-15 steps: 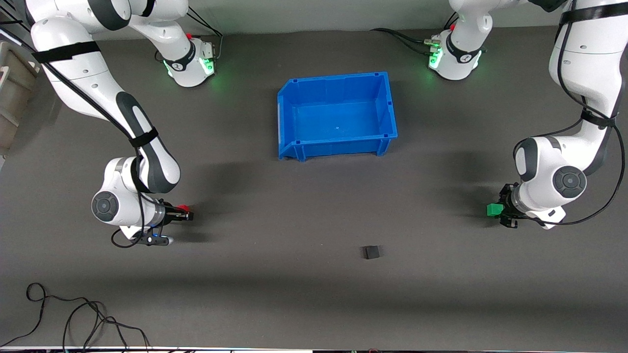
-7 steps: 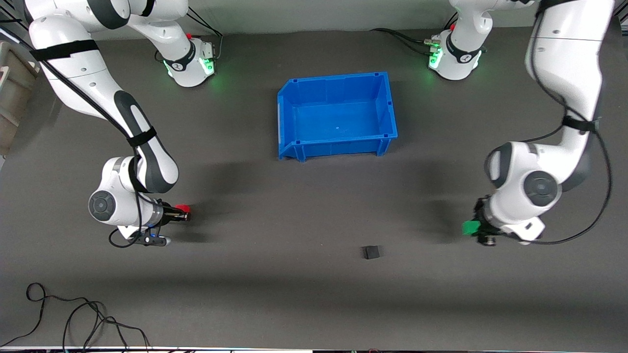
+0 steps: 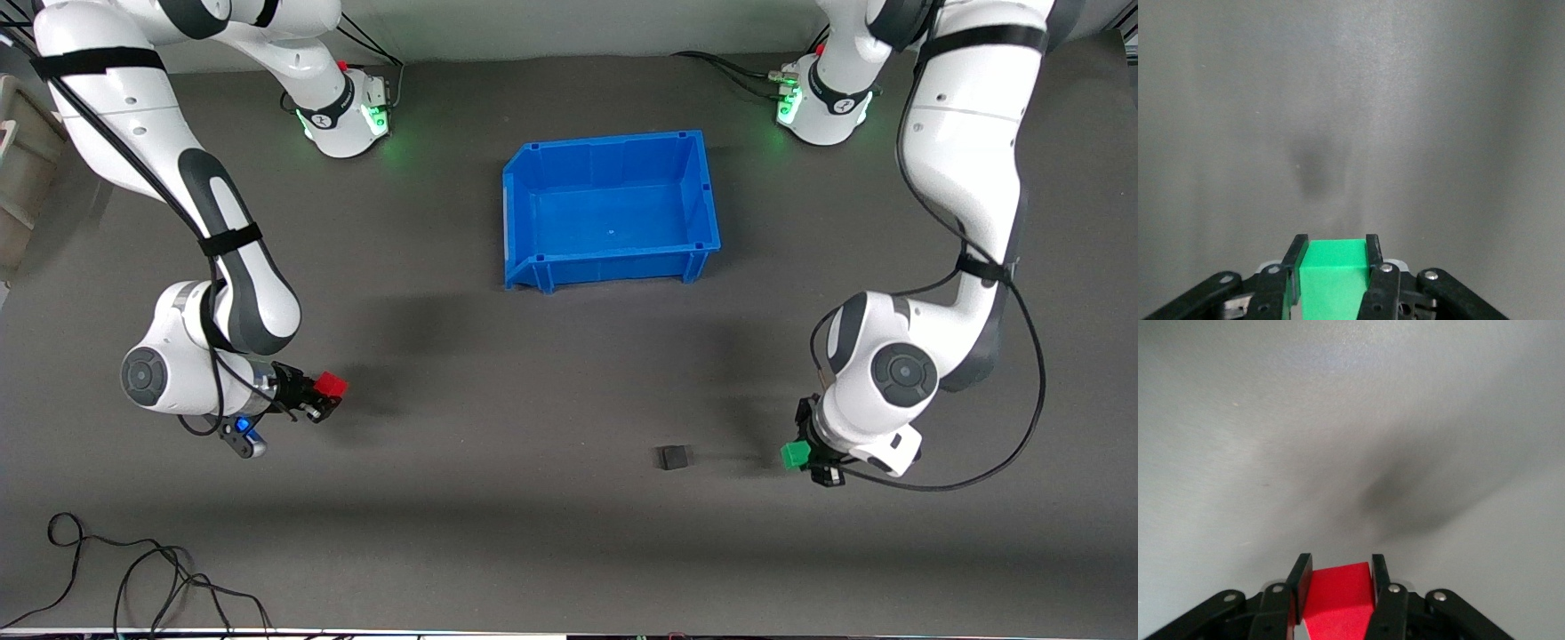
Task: Attach green and red cubes to black cube
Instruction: 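Carry the red cube and the green cube toward the black cube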
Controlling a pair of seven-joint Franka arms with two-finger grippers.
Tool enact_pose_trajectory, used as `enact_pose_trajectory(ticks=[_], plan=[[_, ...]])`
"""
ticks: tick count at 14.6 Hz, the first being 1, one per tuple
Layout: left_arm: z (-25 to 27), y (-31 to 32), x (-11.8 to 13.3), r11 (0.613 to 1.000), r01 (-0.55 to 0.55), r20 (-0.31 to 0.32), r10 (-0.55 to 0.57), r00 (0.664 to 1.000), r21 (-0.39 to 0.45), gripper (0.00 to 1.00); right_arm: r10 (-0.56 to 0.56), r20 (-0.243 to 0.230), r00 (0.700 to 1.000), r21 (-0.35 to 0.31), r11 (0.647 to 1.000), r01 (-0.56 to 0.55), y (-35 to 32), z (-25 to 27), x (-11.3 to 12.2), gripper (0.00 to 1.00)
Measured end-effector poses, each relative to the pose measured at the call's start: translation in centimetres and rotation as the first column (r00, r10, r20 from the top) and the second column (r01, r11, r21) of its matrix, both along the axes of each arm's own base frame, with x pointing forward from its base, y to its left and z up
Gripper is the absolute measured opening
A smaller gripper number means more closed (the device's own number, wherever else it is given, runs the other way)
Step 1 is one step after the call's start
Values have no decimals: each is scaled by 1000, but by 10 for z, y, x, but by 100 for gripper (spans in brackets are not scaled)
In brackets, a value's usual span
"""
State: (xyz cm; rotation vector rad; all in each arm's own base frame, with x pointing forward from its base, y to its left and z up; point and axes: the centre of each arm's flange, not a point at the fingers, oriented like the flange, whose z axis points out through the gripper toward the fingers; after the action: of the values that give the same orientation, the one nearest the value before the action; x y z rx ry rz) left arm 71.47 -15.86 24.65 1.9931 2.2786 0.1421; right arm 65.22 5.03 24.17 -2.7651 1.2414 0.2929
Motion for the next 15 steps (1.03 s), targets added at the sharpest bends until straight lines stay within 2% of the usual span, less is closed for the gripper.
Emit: enact_pose_trajectory(ticks=[2, 6, 9, 12, 15], plan=[[-8, -4, 3, 1000, 3, -3, -3, 1000, -1, 39, -154, 1, 988, -18, 988, 154, 35, 19, 8, 41], [-21, -44, -4, 999, 36, -31, -36, 999, -2, 39, -391, -14, 920, -28, 920, 390, 126, 40, 8, 41], [-22, -68, -3, 999, 48, -24, -48, 999, -6, 39, -485, -59, 873, 17, 874, 486, 177, 35, 8, 41], [-32, -89, -4, 998, 66, -22, -66, 998, -10, 39, -571, -48, 820, 27, 820, 572, 232, 17, 6, 41], [-49, -110, -8, 996, 83, -14, -83, 996, -17, 39, -619, -38, 785, 40, 784, 620, 278, -4, -1, 41]])
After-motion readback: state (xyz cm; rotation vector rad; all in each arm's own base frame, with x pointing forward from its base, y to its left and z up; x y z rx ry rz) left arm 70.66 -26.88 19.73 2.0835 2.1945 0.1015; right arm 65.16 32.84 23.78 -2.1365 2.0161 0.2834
